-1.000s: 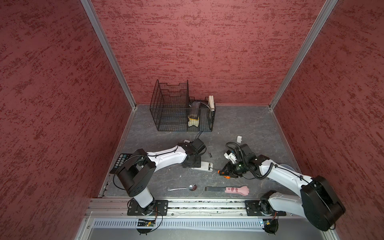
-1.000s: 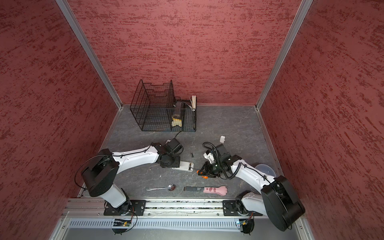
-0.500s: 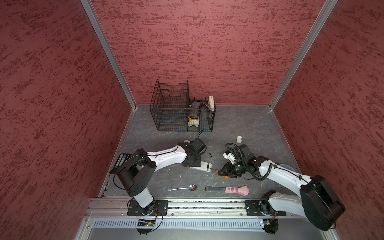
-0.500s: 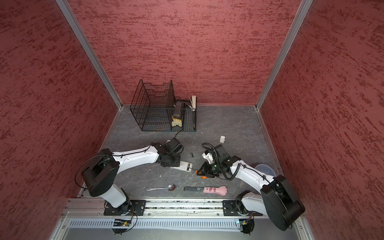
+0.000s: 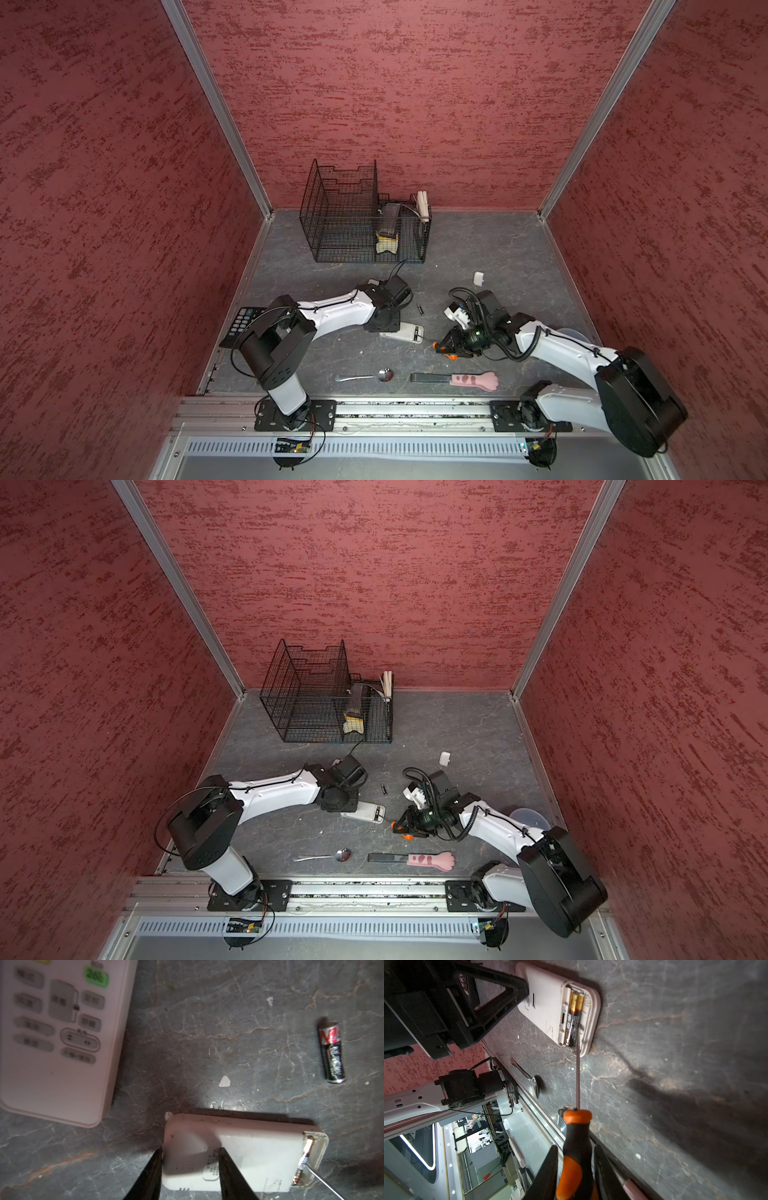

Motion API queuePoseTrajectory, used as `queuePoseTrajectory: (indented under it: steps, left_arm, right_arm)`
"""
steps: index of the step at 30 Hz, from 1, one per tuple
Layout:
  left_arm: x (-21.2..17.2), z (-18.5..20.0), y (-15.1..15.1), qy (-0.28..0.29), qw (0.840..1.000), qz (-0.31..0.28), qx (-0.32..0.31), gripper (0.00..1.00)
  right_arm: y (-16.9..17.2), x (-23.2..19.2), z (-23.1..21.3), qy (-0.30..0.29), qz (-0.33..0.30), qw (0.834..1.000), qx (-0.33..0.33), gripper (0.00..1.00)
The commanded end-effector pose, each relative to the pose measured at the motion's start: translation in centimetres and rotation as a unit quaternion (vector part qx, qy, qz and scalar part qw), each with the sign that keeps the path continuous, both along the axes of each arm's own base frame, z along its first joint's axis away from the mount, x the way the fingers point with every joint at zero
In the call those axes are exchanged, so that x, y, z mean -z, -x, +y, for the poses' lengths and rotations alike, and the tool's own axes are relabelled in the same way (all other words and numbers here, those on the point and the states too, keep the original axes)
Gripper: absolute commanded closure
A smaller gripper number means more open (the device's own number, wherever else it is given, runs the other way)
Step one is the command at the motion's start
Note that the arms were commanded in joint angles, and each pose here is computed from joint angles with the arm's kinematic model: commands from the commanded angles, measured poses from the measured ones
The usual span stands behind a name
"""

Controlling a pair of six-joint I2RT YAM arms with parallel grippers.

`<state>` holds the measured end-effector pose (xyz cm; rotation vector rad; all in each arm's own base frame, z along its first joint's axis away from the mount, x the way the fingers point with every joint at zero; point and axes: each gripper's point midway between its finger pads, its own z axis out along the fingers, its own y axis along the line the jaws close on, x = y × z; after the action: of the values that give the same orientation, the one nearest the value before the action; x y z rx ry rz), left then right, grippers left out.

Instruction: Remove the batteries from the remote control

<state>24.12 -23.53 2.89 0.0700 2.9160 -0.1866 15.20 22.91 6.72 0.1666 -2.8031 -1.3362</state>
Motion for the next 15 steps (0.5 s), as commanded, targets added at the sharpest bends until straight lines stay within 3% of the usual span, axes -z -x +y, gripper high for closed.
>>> queuePoseTrajectory:
  steps: [1,15]
  left_arm:
    - [1.9,-0.6,1.1,-0.005,0.999,0.032,0.021,0.58]
    - [3.1,-0.6,1.3,-0.02,0.999,0.039,0.029,0.58]
  right_arm:
    - [0.0,-0.8,0.9,-0.031,-0.021,0.999,-0.024,1.0]
    - [0.0,-0.1,1.0,-0.034,-0.019,0.999,-0.026,1.0]
